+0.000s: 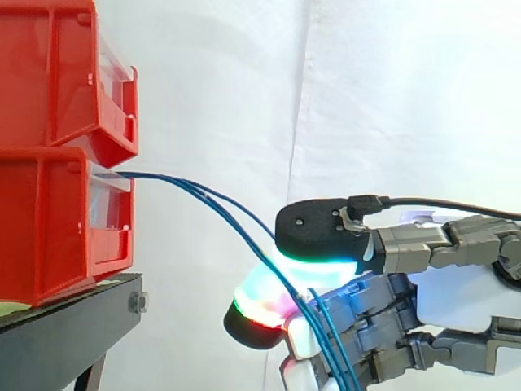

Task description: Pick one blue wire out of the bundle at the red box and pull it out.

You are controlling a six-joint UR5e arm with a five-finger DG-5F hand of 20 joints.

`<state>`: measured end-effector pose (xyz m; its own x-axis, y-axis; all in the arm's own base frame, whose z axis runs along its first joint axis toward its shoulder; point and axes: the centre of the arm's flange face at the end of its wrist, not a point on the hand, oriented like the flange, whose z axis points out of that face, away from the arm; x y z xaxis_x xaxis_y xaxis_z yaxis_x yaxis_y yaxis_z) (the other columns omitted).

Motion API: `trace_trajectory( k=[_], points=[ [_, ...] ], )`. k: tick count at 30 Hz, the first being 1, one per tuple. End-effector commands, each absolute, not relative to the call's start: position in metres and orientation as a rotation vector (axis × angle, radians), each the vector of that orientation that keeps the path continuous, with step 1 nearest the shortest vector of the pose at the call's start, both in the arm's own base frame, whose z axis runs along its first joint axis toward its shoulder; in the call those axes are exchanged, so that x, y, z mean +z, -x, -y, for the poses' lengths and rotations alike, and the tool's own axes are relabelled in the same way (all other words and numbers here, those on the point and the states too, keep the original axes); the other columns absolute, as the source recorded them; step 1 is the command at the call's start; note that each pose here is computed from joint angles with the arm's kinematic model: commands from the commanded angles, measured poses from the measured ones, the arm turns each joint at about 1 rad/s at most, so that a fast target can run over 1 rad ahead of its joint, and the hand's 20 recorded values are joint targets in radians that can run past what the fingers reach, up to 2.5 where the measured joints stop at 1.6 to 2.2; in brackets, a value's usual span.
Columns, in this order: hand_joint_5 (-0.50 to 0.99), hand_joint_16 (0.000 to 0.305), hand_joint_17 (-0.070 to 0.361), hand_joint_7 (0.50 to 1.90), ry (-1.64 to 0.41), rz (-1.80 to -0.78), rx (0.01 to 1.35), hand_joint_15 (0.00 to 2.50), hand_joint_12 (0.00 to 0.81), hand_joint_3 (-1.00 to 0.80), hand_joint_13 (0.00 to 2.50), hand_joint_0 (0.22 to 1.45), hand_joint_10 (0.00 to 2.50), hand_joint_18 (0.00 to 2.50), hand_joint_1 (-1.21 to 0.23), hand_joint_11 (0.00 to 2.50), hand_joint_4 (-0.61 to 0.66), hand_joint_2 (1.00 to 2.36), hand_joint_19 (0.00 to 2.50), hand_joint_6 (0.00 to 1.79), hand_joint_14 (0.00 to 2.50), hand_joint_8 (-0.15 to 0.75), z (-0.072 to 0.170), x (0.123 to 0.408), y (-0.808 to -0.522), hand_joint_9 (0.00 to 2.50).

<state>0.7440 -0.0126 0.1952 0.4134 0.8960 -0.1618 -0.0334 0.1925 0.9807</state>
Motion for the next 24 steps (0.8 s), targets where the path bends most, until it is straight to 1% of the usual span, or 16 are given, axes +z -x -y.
trace_trajectory(
  k=[1,4,5,6,9,11,13,14,15,16,17,18,19,20,22,24],
  points=[
    [-0.19,0.059,0.132,0.88,-1.195,-0.928,0.804,0.49,0.449,-0.08,1.04,0.73,0.02,0.84,-0.77,0.62,0.30,1.02,0.59,0.83,0.02,0.361,0.0126,0.1947,-0.7441,0.98],
    [-0.18,0.058,0.130,0.88,-1.196,-0.930,0.803,0.50,0.448,-0.11,1.04,0.78,0.02,0.81,-0.74,0.61,0.33,1.02,0.63,0.80,0.02,0.360,0.0126,0.1946,-0.7439,0.99],
    [-0.16,0.058,0.130,0.99,-1.196,-0.930,0.803,0.51,0.446,-0.14,1.06,0.80,0.02,0.81,-0.72,0.61,0.33,1.02,0.65,0.74,0.02,0.367,0.0127,0.1955,-0.7438,1.03],
    [-0.15,0.057,0.129,1.04,-1.196,-0.931,0.802,0.52,0.443,-0.16,1.06,0.82,0.02,0.79,-0.70,0.61,0.35,1.02,0.67,0.72,0.02,0.369,0.0126,0.1944,-0.7438,1.06],
    [-0.13,0.057,0.128,1.11,-1.196,-0.929,0.802,0.52,0.442,-0.20,1.06,0.84,0.02,0.77,-0.68,0.60,0.38,1.02,0.69,0.68,0.02,0.372,0.0138,0.1955,-0.7437,1.09],
    [-0.12,0.057,0.127,1.17,-1.195,-0.927,0.805,0.52,0.443,-0.22,1.07,0.85,0.02,0.77,-0.68,0.61,0.39,1.02,0.70,0.66,0.02,0.377,0.0136,0.1958,-0.7441,1.09],
    [-0.11,0.057,0.127,1.17,-1.195,-0.927,0.805,0.52,0.446,-0.21,1.07,0.84,0.02,0.78,-0.69,0.60,0.40,1.02,0.69,0.66,0.02,0.374,0.0136,0.1958,-0.7441,1.10],
    [-0.12,0.057,0.128,1.19,-1.196,-0.930,0.803,0.51,0.449,-0.19,1.07,0.80,0.02,0.82,-0.72,0.60,0.39,1.02,0.64,0.65,0.02,0.378,0.0137,0.1955,-0.7438,1.07],
    [-0.14,0.058,0.130,1.11,-1.196,-0.930,0.803,0.50,0.447,-0.16,1.06,0.78,0.02,0.82,-0.73,0.59,0.37,1.02,0.62,0.69,0.02,0.366,0.0137,0.1955,-0.7438,1.01],
    [-0.14,0.058,0.130,1.09,-1.196,-0.927,0.803,0.50,0.443,-0.16,1.05,0.78,0.02,0.82,-0.73,0.59,0.37,1.02,0.62,0.70,0.02,0.370,0.0148,0.1957,-0.7439,1.00],
    [-0.16,0.058,0.130,0.99,-1.196,-0.927,0.803,0.49,0.445,-0.15,1.04,0.77,0.02,0.83,-0.73,0.59,0.36,1.02,0.61,0.75,0.02,0.364,0.0148,0.1957,-0.7439,0.96],
    [-0.19,0.058,0.131,0.92,-1.195,-0.926,0.804,0.49,0.448,-0.17,1.04,0.75,0.02,0.85,-0.78,0.59,0.35,1.02,0.58,0.79,0.02,0.357,0.0147,0.1958,-0.7440,0.90],
    [-0.19,0.058,0.132,0.92,-1.195,-0.926,0.804,0.49,0.444,-0.18,1.03,0.74,0.02,0.85,-0.80,0.60,0.35,1.02,0.57,0.80,0.02,0.361,0.0147,0.1958,-0.7440,0.89],
    [-0.20,0.059,0.132,0.96,-1.196,-0.927,0.803,0.49,0.449,-0.20,1.03,0.73,0.02,0.85,-0.81,0.60,0.33,1.02,0.56,0.82,0.02,0.363,0.0147,0.1947,-0.7441,0.87],
    [-0.21,0.059,0.132,0.91,-1.195,-0.926,0.804,0.48,0.447,-0.25,1.02,0.72,0.02,0.86,-0.84,0.61,0.34,1.02,0.56,0.86,0.02,0.361,0.0147,0.1958,-0.7440,0.86],
    [-0.21,0.059,0.132,0.90,-1.196,-0.925,0.805,0.49,0.449,-0.30,1.02,0.71,0.02,0.86,-0.85,0.63,0.35,1.02,0.55,0.88,0.02,0.365,0.0147,0.1958,-0.7440,0.87]
  ],
)
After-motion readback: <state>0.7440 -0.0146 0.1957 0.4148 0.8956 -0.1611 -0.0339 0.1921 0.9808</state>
